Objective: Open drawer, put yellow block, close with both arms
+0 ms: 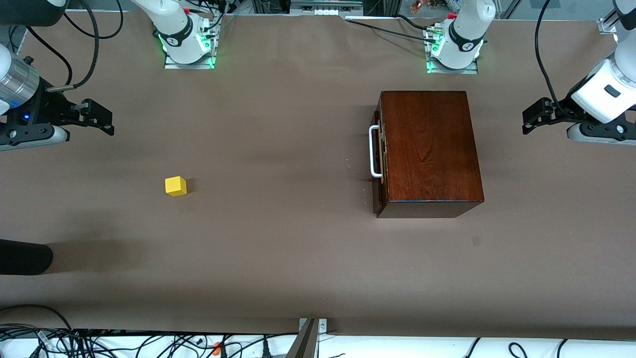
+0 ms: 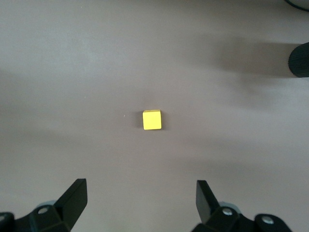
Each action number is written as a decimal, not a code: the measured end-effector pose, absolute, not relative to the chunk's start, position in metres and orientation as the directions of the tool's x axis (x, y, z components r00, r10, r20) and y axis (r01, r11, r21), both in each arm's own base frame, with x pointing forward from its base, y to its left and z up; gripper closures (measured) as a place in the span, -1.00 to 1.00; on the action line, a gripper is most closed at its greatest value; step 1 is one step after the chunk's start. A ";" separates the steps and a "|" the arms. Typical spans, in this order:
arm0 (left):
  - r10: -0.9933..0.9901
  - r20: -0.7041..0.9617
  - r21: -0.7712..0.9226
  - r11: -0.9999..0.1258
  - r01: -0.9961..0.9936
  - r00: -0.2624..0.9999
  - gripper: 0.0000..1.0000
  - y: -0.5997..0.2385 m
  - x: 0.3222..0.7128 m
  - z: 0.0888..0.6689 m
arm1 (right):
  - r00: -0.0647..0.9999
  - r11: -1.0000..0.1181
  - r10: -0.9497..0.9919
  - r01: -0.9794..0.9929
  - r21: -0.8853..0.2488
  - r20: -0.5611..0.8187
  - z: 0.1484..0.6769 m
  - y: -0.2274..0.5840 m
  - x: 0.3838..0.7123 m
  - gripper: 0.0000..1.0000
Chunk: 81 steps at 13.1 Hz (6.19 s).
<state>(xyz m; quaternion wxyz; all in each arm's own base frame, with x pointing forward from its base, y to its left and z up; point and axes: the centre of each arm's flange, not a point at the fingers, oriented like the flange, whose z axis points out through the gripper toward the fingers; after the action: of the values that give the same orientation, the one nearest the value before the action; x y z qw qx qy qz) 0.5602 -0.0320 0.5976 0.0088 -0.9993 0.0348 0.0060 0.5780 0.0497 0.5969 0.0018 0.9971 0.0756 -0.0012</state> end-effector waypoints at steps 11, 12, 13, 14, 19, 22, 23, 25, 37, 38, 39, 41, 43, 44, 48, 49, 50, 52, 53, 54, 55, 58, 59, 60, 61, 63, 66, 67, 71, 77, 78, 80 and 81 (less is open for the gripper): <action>-0.089 -0.062 -0.016 -0.996 -0.090 0.994 -1.00 -0.043 0.560 0.589 | 0.989 -0.989 0.151 0.151 0.003 -0.003 0.597 0.050 0.578 -1.00; -0.104 -0.076 -0.016 -0.994 -0.105 0.992 -1.00 -0.052 0.562 0.583 | 0.989 -0.989 0.151 0.151 0.003 -0.003 0.597 0.050 0.578 -1.00; -0.123 -0.090 -0.015 -0.992 -0.125 0.988 -1.00 -0.063 0.564 0.575 | 0.989 -0.989 0.151 0.151 0.003 -0.003 0.597 0.050 0.578 -1.00; -0.150 -0.104 -0.013 -0.988 -0.153 0.983 -1.00 -0.079 0.566 0.567 | 0.989 -0.989 0.151 0.151 0.003 -0.003 0.597 0.050 0.578 -1.00; -0.240 -0.149 -0.021 -0.969 -0.246 0.959 -1.00 -0.202 0.557 0.535 | 0.988 -0.988 0.152 0.152 0.003 -0.003 0.597 0.050 0.578 -1.00; -0.221 -0.191 -0.050 -0.971 -0.234 0.957 -1.00 -0.281 0.538 0.500 | 0.988 -0.988 0.152 0.152 0.003 -0.003 0.597 0.050 0.578 -1.00; -0.207 -0.189 -0.059 -0.973 -0.221 0.960 -1.00 -0.307 0.531 0.489 | 0.988 -0.988 0.152 0.152 0.003 -0.003 0.597 0.050 0.578 -1.00; -0.172 -0.173 -0.073 -0.980 -0.186 0.970 -1.00 -0.352 0.516 0.469 | 0.988 -0.988 0.152 0.152 0.003 -0.003 0.597 0.050 0.578 -1.00; -0.170 -0.115 -0.311 -0.929 -0.198 0.979 -1.00 -0.451 0.476 0.346 | 0.988 -0.988 0.156 0.156 0.003 -0.005 0.596 0.050 0.578 -1.00; -0.170 -0.115 -0.319 -0.927 -0.199 0.979 -1.00 -0.454 0.475 0.340 | 0.988 -0.988 0.156 0.156 0.003 -0.005 0.596 0.050 0.578 -1.00; -0.166 -0.111 -0.319 -0.928 -0.193 0.980 -1.00 -0.457 0.474 0.334 | 0.988 -0.988 0.156 0.156 0.003 -0.005 0.596 0.050 0.578 -1.00; -0.152 -0.111 -0.326 -0.928 -0.180 0.982 -1.00 -0.460 0.473 0.321 | 0.988 -0.988 0.156 0.156 0.003 -0.005 0.596 0.050 0.578 -1.00; -0.151 -0.100 -0.352 -0.919 -0.177 0.983 -1.00 -0.459 0.475 0.311 | 0.988 -0.988 0.156 0.156 0.003 -0.005 0.596 0.050 0.578 -1.00; -0.148 -0.099 -0.358 -0.918 -0.174 0.984 -1.00 -0.458 0.476 0.308 | 0.988 -0.988 0.156 0.156 0.003 -0.005 0.596 0.050 0.578 -1.00; -0.119 -0.098 -0.368 -0.918 -0.147 0.988 -1.00 -0.458 0.475 0.299 | 0.987 -0.987 0.161 0.161 0.003 -0.005 0.596 0.053 0.578 -1.00; -0.116 -0.101 -0.371 -0.917 -0.146 0.988 -1.00 -0.459 0.474 0.295 | 0.987 -0.987 0.163 0.163 0.003 -0.005 0.596 0.055 0.578 -1.00; -0.114 -0.104 -0.374 -0.916 -0.145 0.988 -1.00 -0.459 0.474 0.290 | 0.986 -0.986 0.164 0.164 0.003 -0.005 0.596 0.055 0.578 -1.00; -0.110 -0.109 -0.378 -0.914 -0.143 0.988 -1.00 -0.459 0.473 0.285 | 0.986 -0.986 0.164 0.164 0.003 -0.005 0.596 0.055 0.578 -1.00; -0.108 -0.107 -0.377 -0.916 -0.141 0.988 -1.00 -0.460 0.474 0.282 | 0.986 -0.986 0.164 0.164 0.003 -0.005 0.596 0.055 0.578 -1.00; -0.100 -0.101 -0.376 -0.917 -0.131 0.990 -1.00 -0.460 0.474 0.281 | 0.986 -0.986 0.165 0.165 0.003 -0.005 0.596 0.055 0.577 -1.00; -0.092 -0.097 -0.376 -0.918 -0.122 0.991 -1.00 -0.461 0.474 0.280 | 0.986 -0.986 0.167 0.167 0.003 -0.005 0.596 0.057 0.577 -1.00; -0.067 -0.059 -0.363 -0.928 -0.084 0.996 -1.00 -0.470 0.470 0.280 | 0.983 -0.984 0.181 0.181 0.003 -0.005 0.596 0.065 0.576 -1.00; -0.062 -0.047 -0.358 -0.931 -0.075 0.997 -1.00 -0.473 0.469 0.281 | 0.982 -0.982 0.189 0.189 0.003 -0.005 0.596 0.069 0.576 -1.00; -0.060 -0.041 -0.356 -0.932 -0.070 0.997 -1.00 -0.474 0.468 0.281 | 0.980 -0.980 0.197 0.197 0.003 -0.005 0.596 0.074 0.575 -1.00; -0.058 -0.036 -0.352 -0.933 -0.067 0.998 -1.00 -0.476 0.468 0.281 | 0.979 -0.979 0.205 0.205 0.003 -0.005 0.596 0.079 0.575 -1.00; -0.053 -0.029 -0.330 -0.942 -0.060 0.998 -1.00 -0.480 0.468 0.283 | 0.976 -0.976 0.216 0.216 0.003 -0.005 0.596 0.085 0.574 -1.00; -0.064 -0.015 -0.310 -0.948 -0.065 0.998 -1.00 -0.487 0.465 0.284 | 0.974 -0.974 0.228 0.228 0.003 -0.003 0.597 0.093 0.573 -1.00; -0.068 -0.009 -0.305 -0.950 -0.067 0.998 -1.00 -0.489 0.464 0.285 | 0.974 -0.974 0.227 0.227 0.003 -0.003 0.597 0.092 0.573 -1.00; -0.047 -0.020 -0.231 -0.972 -0.050 0.999 -1.00 -0.503 0.459 0.291 | 0.975 -0.975 0.223 0.223 0.004 -0.004 0.597 0.090 0.573 -1.00; -0.039 -0.023 -0.196 -0.980 -0.043 0.999 -1.00 -0.512 0.459 0.293 | 0.975 -0.975 0.223 0.223 0.004 -0.004 0.597 0.089 0.573 -1.00; -0.037 -0.024 -0.196 -0.980 -0.040 0.999 -1.00 -0.512 0.459 0.293 | 0.975 -0.975 0.223 0.223 0.004 -0.004 0.597 0.089 0.573 -1.00; -0.034 -0.024 -0.196 -0.980 -0.038 0.999 -1.00 -0.512 0.459 0.293 | 0.975 -0.975 0.223 0.223 0.004 -0.004 0.597 0.089 0.573 -1.00; -0.033 -0.024 -0.195 -0.980 -0.037 0.999 -1.00 -0.512 0.459 0.293 | 0.975 -0.975 0.223 0.223 0.004 -0.004 0.597 0.089 0.573 -1.00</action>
<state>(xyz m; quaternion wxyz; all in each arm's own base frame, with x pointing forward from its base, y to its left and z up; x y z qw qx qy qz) 0.4594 -0.5123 0.2932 0.0982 -0.9950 0.0176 0.0103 0.5733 0.0894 0.5965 0.0023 0.9937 0.1122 -0.0016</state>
